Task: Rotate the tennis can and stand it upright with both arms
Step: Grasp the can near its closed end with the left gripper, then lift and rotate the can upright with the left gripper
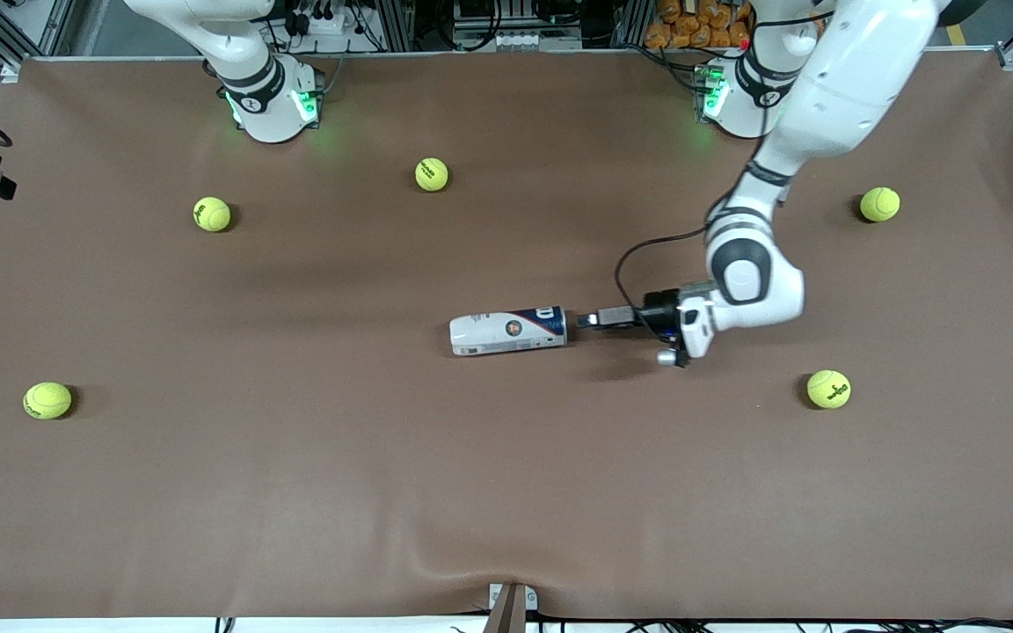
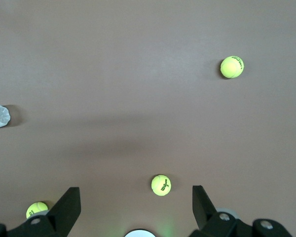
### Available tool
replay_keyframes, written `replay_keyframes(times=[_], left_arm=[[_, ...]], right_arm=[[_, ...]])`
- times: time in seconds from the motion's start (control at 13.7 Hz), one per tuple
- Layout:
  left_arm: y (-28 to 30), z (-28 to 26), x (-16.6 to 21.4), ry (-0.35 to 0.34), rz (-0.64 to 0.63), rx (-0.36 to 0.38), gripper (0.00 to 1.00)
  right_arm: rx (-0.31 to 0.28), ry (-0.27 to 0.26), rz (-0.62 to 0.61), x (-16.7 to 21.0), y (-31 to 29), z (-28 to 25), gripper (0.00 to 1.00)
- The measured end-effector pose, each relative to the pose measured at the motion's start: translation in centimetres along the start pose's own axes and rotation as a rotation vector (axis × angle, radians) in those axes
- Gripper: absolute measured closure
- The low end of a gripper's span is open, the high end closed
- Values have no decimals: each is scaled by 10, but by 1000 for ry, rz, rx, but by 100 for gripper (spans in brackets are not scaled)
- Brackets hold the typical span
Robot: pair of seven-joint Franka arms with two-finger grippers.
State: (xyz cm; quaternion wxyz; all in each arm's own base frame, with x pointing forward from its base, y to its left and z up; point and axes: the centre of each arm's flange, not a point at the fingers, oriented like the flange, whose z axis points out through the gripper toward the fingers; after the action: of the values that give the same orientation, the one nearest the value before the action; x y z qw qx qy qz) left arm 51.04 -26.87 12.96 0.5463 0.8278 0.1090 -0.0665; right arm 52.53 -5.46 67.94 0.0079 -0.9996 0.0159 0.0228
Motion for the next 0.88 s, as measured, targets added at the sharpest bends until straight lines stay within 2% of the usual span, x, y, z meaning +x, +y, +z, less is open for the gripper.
replay_keyframes(times=[0.22,0.51,0.59,0.66,0.73,0.88], left_arm=[[-6,36,-19,-4,-21,-28,0],[5,39,-14,8,-9,-40,0],[7,39,-12,11,-4,-43,7],[10,39,-10,12,0,-46,7],[12,40,-9,13,4,-49,15],[16,41,-8,14,11,-53,38]], right_arm=[[0,-1,-35,4,-20,4,0],[0,-2,-42,13,-25,14,0],[0,-4,-39,14,-24,15,0],[0,-2,-37,14,-23,14,0],[0,2,-35,15,-22,14,0],[0,8,-34,15,-21,13,0]])
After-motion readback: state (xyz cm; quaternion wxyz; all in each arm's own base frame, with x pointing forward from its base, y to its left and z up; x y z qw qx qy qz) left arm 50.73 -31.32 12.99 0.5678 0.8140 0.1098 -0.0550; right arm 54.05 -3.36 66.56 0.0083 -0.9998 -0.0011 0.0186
